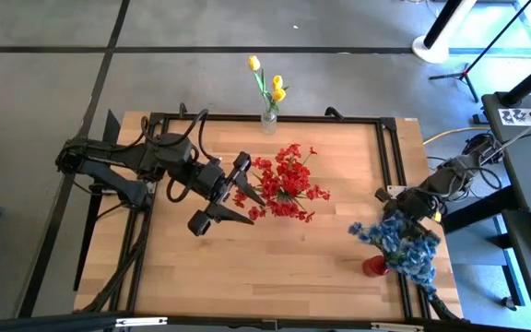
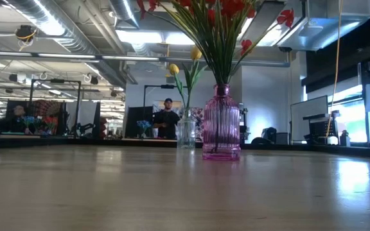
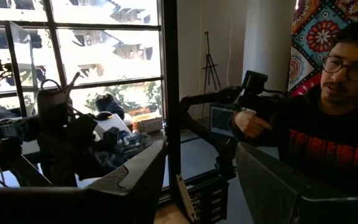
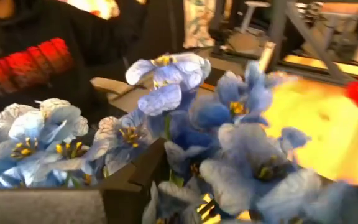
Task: Sort flowers into vase by color
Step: Put the blue flowers into the red vase
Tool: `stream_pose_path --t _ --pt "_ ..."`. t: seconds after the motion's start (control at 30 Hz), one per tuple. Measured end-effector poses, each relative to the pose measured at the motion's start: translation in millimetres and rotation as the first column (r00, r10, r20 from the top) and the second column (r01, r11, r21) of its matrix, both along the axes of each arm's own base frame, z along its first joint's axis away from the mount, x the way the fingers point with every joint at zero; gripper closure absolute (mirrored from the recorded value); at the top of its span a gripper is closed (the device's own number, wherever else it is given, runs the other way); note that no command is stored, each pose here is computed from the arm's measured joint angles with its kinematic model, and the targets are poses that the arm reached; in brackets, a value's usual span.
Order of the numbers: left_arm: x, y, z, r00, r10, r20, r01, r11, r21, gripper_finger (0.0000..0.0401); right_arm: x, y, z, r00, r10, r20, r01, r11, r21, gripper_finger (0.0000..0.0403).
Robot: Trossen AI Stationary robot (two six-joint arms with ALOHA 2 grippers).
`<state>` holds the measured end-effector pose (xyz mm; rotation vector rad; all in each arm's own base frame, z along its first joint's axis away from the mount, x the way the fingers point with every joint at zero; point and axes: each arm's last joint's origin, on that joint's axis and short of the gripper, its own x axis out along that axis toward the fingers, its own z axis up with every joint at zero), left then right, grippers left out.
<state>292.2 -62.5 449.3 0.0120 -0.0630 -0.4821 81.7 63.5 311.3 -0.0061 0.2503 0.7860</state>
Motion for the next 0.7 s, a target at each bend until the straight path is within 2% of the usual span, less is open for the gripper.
stream_pose_path --t 0.33,0.53,0.7 --pt "-0.3 0.2 3.0 1.000 0.000 0.030 0.001 1.000 -0.006 0.0209 -9.0 -11.0 21.9 0.991 -0.132 -0.017 0.131 0.990 -0.055 0.0232" --pt "-0.3 0.3 3.0 1.000 0.000 0.030 0.000 1.000 -0.005 0.0209 -5.7 -10.4 27.0 0.983 -0.178 -0.042 0.174 0.980 -0.092 0.0232" --pt "-0.2 0.2 2.9 1.000 0.000 0.030 0.000 1.000 -0.005 0.0209 0.3 -6.3 42.0 0.983 -0.181 -0.043 0.176 0.980 -0.095 0.0232"
